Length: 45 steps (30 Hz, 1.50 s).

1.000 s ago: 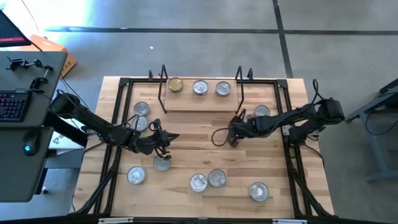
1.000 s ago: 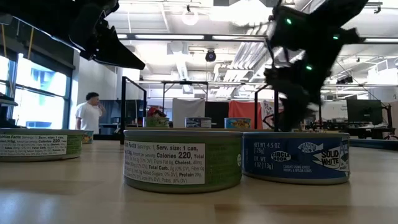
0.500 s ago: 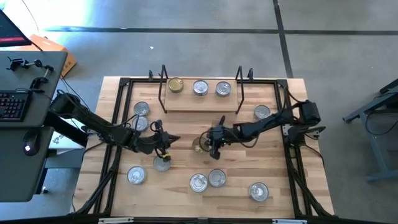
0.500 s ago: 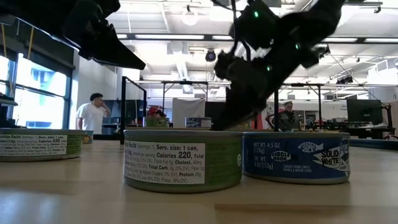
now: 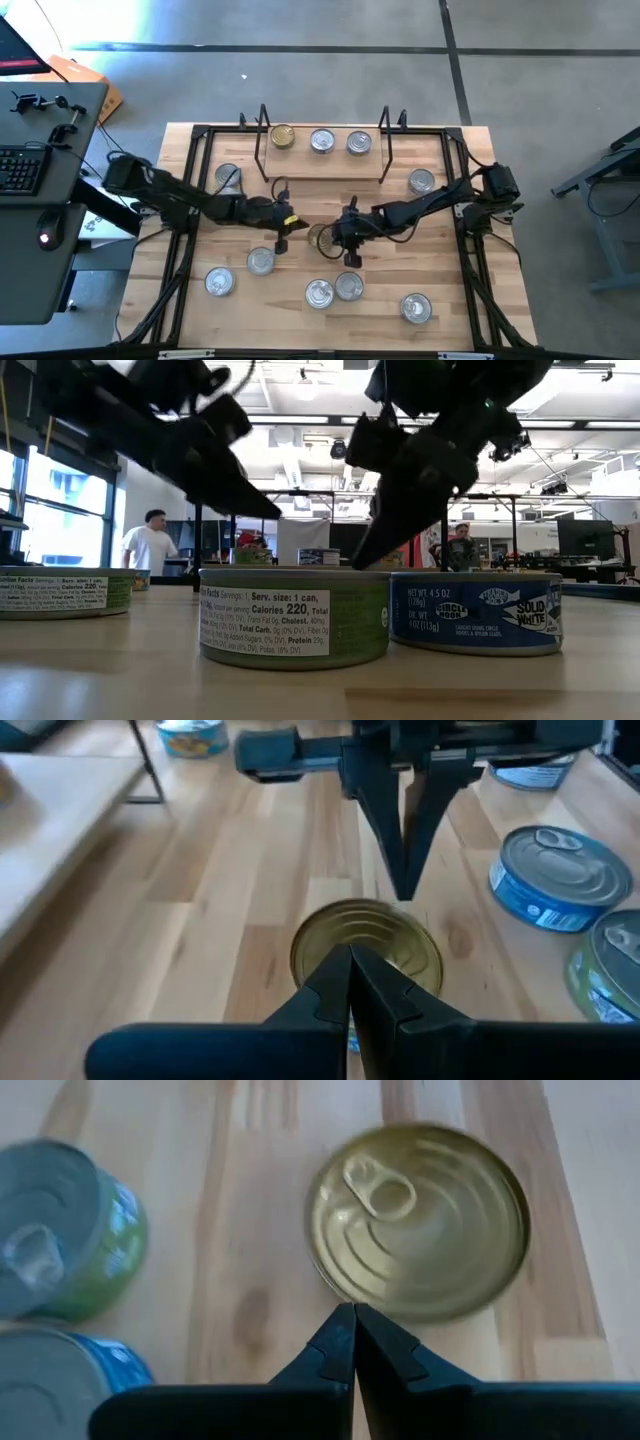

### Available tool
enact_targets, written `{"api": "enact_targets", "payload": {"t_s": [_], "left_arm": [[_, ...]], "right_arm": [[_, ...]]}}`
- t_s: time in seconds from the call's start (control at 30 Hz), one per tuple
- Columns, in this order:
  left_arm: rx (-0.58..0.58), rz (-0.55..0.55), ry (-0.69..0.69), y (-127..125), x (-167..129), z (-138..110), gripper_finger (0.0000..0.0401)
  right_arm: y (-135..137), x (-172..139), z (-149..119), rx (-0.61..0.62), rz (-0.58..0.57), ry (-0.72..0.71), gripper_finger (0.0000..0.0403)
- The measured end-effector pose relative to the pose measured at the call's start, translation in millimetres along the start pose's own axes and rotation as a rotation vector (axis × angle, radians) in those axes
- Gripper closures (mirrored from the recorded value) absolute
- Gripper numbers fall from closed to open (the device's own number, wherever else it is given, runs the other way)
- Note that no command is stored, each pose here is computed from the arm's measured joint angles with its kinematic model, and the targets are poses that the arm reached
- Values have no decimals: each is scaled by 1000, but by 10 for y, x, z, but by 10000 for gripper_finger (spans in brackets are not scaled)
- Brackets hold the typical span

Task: Stack canned seafood by type on shelf
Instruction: Put the green tuna can on the shelf

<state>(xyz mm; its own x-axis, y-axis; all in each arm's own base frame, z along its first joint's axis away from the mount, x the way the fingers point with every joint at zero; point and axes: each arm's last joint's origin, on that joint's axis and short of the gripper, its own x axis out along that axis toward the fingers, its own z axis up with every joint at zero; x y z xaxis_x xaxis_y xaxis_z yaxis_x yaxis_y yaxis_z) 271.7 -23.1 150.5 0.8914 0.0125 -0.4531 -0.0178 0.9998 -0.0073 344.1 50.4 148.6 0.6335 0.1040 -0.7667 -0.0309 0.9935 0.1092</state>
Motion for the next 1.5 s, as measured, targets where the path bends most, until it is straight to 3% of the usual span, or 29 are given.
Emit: {"api": "enact_targets", "payload": {"t_s": [0.2, 0.4, 0.53, 0.63, 0.7, 0.9, 1.13, 1.2, 1.33, 1.43, 1.5], "left_arm": [[-22, -65, 89, 103, 157, -192, 401], [-48, -139, 96, 15, 162, -207, 401], [-24, -174, 44, -118, 70, -97, 401], [19, -116, 2, -188, -3, -22, 401], [37, -75, -1, -178, -21, -8, 401], [-2, -71, 58, 67, 91, -110, 401], [-39, -49, 142, 223, 226, -301, 401], [-38, -51, 146, 216, 229, -307, 401], [-61, -65, 172, 145, 154, -275, 401], [-60, -82, 175, 14, 40, -199, 401], [-39, -35, 148, -81, -51, -125, 401]], "right_arm": [[-146, 18, -74, 24, -30, 15, 403], [-327, 15, -15, 41, -66, -59, 403], [-426, -9, 94, 76, -253, -187, 403], [-452, -45, 114, 91, -337, -208, 403], [-420, -91, 121, 69, -280, -193, 403], [-201, -98, 53, 27, 177, -80, 403], [-151, 167, -79, 27, 220, -27, 403], [-187, 250, -107, 19, 190, -32, 403], [-296, 298, -102, 18, 22, -69, 403], [-435, 270, -48, 103, -148, -126, 403], [-514, 244, -22, 160, -252, -162, 403]]}}
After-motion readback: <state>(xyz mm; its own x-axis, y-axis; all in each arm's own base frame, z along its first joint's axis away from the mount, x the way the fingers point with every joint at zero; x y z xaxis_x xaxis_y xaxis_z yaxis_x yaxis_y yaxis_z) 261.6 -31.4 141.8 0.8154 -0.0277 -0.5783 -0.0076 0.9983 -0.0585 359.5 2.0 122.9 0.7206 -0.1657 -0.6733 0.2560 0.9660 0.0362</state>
